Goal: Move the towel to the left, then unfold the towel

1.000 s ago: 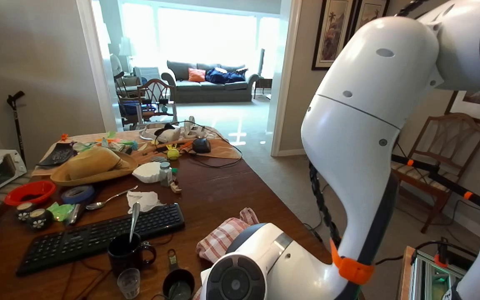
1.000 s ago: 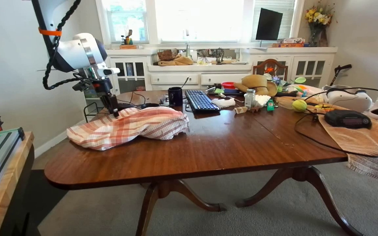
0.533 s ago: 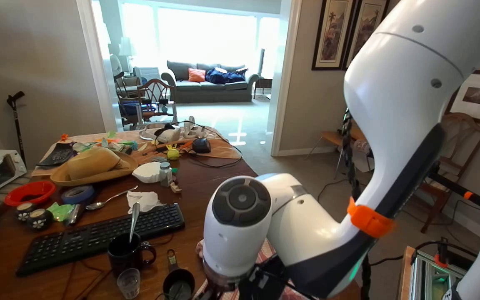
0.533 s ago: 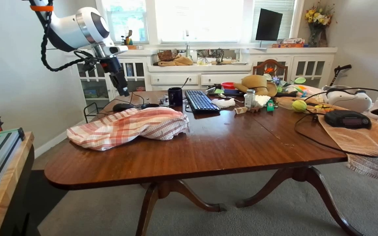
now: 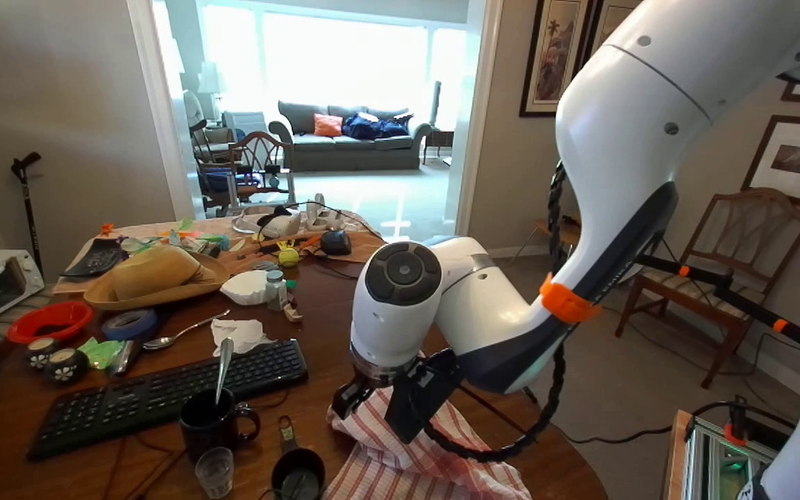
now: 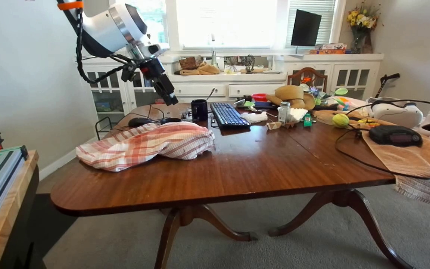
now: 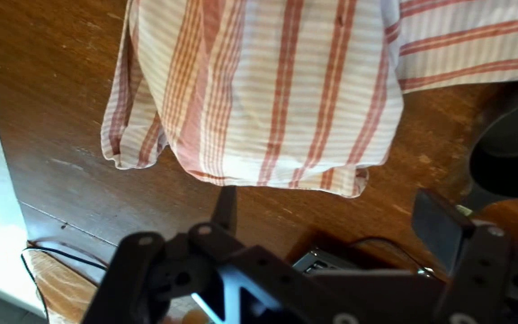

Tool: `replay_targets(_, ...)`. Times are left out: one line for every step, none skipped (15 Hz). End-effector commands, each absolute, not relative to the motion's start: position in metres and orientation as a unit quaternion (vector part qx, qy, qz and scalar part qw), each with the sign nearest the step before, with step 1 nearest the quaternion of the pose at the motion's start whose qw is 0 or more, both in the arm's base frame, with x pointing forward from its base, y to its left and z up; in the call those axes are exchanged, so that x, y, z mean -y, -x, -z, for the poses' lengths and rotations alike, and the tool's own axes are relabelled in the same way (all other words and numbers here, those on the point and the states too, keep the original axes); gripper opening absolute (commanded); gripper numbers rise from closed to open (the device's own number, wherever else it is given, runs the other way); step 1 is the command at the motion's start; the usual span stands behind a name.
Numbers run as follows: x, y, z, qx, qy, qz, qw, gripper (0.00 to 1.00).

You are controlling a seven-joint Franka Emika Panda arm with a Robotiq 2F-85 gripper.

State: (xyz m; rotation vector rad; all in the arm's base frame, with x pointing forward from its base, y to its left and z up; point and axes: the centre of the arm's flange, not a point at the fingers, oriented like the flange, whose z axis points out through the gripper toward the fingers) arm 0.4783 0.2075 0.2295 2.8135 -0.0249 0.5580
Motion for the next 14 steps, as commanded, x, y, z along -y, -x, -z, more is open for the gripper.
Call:
replay_targets(-0.217,-0.498,-0.186,0.012,-0.967,-0.190,0.170,1.00)
replay_targets(-0.221,-0.500,-0.176,0.008,-0.966,-0.186,0.177,1.00)
replay_targets(-0.226,-0.501,-0.168,0.006,-0.967,-0.179,0.180,1.00)
replay_targets(-0.230,-0.503,-0.160,0.007,-0.966,-0.177,0.186,1.00)
replay_targets(-0.235,-0.504,-0.153,0.007,-0.967,-0.173,0.189,1.00)
replay_targets(-0.239,-0.506,-0.148,0.008,-0.967,-0.169,0.192,1.00)
replay_targets(-0.242,-0.507,-0.142,0.009,-0.966,-0.166,0.196,1.00)
replay_targets(-0.245,-0.509,-0.137,0.011,-0.966,-0.165,0.200,1.00)
replay_targets(-0.246,-0.511,-0.133,0.011,-0.965,-0.167,0.203,0.88)
replay_targets(-0.247,-0.512,-0.130,0.013,-0.964,-0.166,0.207,0.74)
replay_targets(-0.248,-0.514,-0.127,0.014,-0.963,-0.168,0.211,0.66)
replay_targets(-0.248,-0.515,-0.127,0.017,-0.962,-0.169,0.215,0.58)
replay_targets(-0.248,-0.516,-0.125,0.018,-0.962,-0.168,0.217,0.50)
replay_targets(-0.247,-0.517,-0.126,0.020,-0.961,-0.168,0.220,0.42)
